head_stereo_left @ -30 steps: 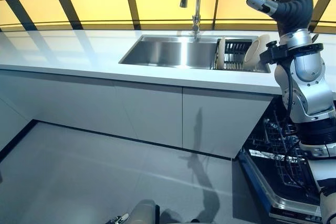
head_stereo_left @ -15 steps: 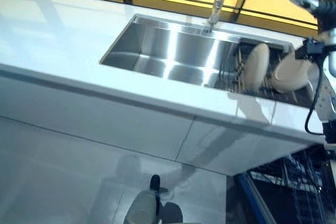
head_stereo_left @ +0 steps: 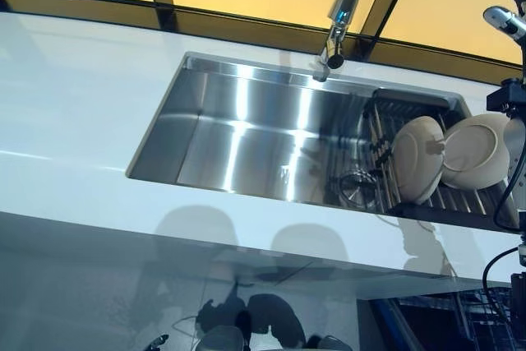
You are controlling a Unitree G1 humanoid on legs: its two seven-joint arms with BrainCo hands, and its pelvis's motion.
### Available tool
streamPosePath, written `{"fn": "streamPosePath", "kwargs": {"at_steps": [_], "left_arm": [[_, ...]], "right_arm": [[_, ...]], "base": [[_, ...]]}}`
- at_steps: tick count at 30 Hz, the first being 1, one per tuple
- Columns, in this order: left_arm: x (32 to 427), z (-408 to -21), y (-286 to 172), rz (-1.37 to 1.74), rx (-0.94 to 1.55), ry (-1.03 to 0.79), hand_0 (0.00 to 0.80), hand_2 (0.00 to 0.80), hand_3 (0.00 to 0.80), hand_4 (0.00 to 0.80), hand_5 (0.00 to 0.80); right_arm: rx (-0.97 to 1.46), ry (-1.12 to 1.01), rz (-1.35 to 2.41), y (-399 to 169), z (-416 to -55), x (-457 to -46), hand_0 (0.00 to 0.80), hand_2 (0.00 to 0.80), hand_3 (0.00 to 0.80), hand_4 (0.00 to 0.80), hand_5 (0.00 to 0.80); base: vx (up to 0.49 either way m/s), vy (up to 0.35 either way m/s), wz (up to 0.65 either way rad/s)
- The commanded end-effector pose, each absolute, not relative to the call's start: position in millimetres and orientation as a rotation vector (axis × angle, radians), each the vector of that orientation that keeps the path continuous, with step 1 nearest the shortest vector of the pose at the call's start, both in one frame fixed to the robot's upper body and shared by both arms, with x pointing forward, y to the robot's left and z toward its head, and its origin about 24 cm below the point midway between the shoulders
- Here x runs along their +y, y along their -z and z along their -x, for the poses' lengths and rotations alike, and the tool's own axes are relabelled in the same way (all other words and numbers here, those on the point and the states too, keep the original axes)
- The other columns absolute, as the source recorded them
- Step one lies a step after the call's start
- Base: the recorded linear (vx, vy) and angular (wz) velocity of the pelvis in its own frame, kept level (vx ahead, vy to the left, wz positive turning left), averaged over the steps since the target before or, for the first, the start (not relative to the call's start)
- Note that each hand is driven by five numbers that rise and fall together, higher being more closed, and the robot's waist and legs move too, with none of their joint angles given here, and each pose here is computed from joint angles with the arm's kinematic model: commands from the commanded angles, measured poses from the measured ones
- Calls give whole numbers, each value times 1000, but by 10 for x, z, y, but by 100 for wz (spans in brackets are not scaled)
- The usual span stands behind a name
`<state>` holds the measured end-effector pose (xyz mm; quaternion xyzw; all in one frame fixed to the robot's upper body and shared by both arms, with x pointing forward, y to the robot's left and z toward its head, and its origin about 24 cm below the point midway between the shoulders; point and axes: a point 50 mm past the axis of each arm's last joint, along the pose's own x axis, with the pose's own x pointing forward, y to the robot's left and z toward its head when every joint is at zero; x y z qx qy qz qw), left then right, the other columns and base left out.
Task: Take plates into dishwasher
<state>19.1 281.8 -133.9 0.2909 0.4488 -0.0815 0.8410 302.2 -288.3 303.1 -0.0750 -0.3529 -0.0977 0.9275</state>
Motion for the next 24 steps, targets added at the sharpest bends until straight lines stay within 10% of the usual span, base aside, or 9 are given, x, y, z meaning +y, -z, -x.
{"fn": "streamPosePath", "kwargs": {"at_steps": [1,7,24], "left_arm": [[2891,47,1303,-635,994,177,0,0,0,0,0],[2929,170,1307,-615,1056,137,0,0,0,0,0],[2659,-1272,1370,-454,1129,92,0,0,0,0,0]], "right_arm": [[-817,311,202,-3435,-2929,-2962,0,0,0,0,0],[-702,381,241,-3320,-2947,-3174,0,0,0,0,0],[-300,189,148,-3011,-3356,-3025,0,0,0,0,0]], "base": [[170,-251,18],[166,-352,30],[139,-168,0]]}}
